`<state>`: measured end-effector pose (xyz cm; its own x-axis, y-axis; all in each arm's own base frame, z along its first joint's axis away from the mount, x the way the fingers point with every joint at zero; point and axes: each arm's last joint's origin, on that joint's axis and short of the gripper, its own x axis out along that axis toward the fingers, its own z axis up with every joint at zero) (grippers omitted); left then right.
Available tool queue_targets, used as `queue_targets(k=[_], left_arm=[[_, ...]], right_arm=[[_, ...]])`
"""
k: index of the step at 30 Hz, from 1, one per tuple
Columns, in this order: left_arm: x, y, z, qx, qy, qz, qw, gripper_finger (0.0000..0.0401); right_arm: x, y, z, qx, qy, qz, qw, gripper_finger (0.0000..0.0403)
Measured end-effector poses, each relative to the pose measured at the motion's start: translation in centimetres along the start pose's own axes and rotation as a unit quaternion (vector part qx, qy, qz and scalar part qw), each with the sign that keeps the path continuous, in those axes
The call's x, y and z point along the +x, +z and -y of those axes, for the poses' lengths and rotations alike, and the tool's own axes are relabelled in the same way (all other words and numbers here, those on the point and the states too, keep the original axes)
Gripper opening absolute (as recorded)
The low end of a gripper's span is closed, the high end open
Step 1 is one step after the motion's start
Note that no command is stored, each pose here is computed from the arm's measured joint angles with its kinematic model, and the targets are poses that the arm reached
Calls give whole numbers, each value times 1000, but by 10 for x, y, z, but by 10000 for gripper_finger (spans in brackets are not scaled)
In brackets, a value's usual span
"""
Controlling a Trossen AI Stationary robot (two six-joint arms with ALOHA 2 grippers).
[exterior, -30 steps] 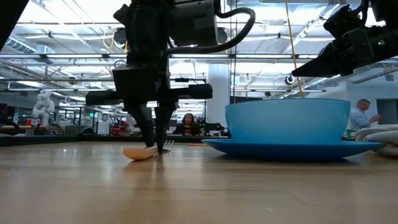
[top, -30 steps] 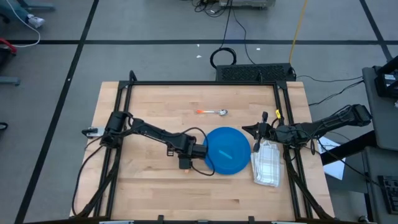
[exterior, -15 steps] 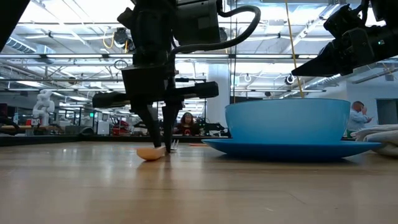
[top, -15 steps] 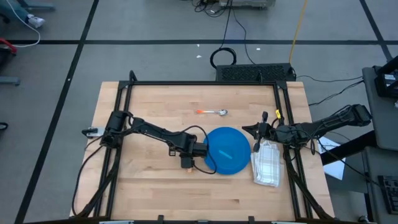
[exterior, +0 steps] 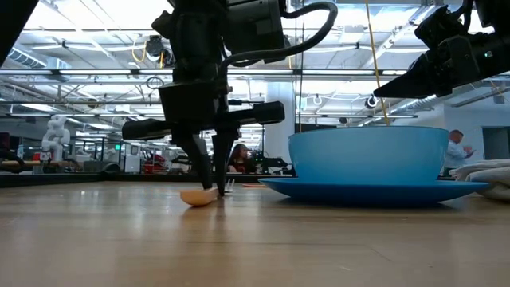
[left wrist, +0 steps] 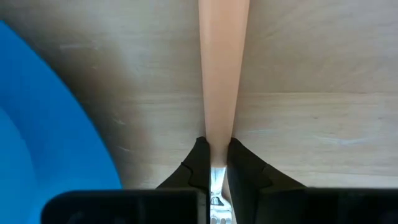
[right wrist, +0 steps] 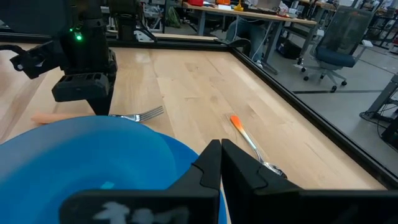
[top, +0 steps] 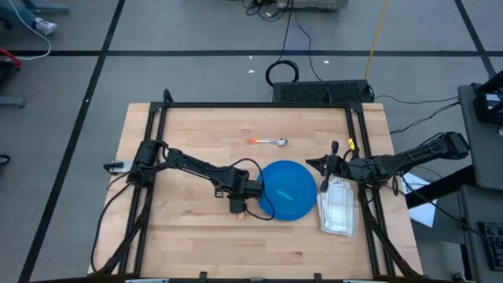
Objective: Set table place
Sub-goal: Put the light orange fork to the left of the blue plate
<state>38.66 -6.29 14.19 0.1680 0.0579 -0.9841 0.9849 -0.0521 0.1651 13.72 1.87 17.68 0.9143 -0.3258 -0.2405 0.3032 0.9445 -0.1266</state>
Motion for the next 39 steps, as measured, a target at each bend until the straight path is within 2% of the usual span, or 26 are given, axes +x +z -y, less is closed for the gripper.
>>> queue_targets(k=[8, 17, 30, 39], left_arm=[[1, 0, 0, 9, -1, 0, 1000, 55], [1, 0, 0, 7, -1, 3, 1000, 48], [0, 0, -1, -16, 5, 4, 1000, 132], [-2, 1, 0, -24, 7, -19, 1000, 149]], right_arm=[[0, 0, 0, 0, 0, 0, 1000, 0], [0, 0, 0, 0, 0, 0, 1000, 0], [0, 0, 0, 1, 0, 1, 1000, 0], [0, 1, 0, 3, 0, 4, 1000, 0]])
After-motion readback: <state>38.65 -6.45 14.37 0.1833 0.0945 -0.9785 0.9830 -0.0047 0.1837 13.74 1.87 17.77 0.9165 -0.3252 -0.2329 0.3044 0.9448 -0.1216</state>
